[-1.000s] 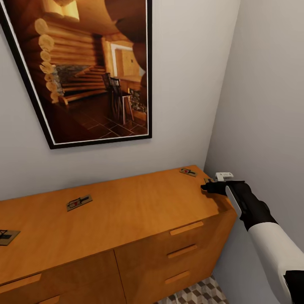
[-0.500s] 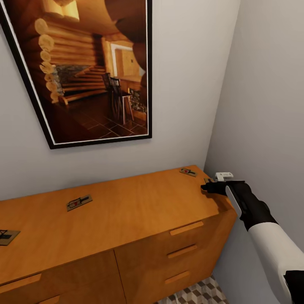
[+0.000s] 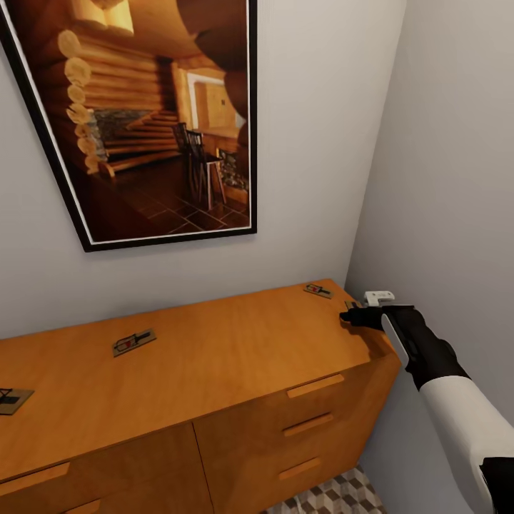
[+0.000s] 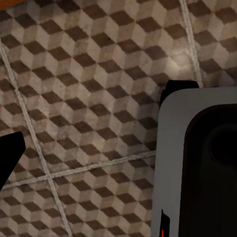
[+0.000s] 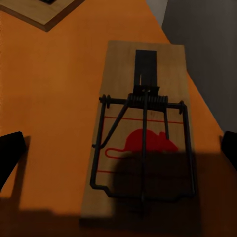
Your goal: Take the four mousetraps from the cabinet in the bathroom and place them on the bathroom floor. Make sure all four end up on the same floor surface, and ensure that at least two of them are either under or directly next to the same bathroom sink.
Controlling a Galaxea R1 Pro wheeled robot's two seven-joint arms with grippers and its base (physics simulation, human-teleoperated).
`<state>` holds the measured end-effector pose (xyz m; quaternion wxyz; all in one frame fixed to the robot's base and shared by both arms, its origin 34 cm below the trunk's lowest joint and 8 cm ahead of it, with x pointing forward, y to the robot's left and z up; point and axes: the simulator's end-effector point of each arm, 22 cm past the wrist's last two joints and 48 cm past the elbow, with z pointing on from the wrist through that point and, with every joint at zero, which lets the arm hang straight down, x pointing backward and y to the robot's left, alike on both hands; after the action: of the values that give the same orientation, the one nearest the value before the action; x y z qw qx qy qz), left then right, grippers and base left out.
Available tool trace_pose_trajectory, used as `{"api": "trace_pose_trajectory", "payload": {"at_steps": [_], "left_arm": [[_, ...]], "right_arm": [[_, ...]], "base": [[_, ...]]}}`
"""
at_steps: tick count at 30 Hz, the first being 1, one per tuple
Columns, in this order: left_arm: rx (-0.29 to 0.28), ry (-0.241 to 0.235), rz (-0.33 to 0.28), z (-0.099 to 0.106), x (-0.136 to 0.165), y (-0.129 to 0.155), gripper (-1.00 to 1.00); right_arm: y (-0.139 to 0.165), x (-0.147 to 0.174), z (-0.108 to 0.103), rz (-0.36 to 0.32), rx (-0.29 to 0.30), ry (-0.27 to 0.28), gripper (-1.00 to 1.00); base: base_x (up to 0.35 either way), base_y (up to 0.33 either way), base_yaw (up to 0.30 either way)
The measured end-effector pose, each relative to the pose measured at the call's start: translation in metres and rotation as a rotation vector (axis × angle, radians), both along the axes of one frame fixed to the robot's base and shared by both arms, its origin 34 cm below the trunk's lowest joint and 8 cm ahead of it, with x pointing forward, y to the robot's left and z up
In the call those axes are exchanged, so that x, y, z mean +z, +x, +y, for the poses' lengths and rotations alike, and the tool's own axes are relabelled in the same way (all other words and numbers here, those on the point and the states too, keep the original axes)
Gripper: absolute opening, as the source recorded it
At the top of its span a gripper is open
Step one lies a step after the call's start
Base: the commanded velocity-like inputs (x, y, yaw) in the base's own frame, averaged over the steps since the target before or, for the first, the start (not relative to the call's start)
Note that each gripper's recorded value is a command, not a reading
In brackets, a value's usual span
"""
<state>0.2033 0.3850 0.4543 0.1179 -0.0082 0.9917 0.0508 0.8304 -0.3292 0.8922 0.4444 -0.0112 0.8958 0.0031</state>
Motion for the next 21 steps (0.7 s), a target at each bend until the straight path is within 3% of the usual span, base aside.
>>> {"api": "trace_pose_trajectory", "payload": {"at_steps": [21], "left_arm": [[0.0,0.0,0.006,0.0,-0.0004,-0.0021,1.0]], "right_arm": [[0.0014,0.0002,0.0003,-0.004,0.002,-0.003,1.0]], "base": [[0.0,0.0,0.0]]}}
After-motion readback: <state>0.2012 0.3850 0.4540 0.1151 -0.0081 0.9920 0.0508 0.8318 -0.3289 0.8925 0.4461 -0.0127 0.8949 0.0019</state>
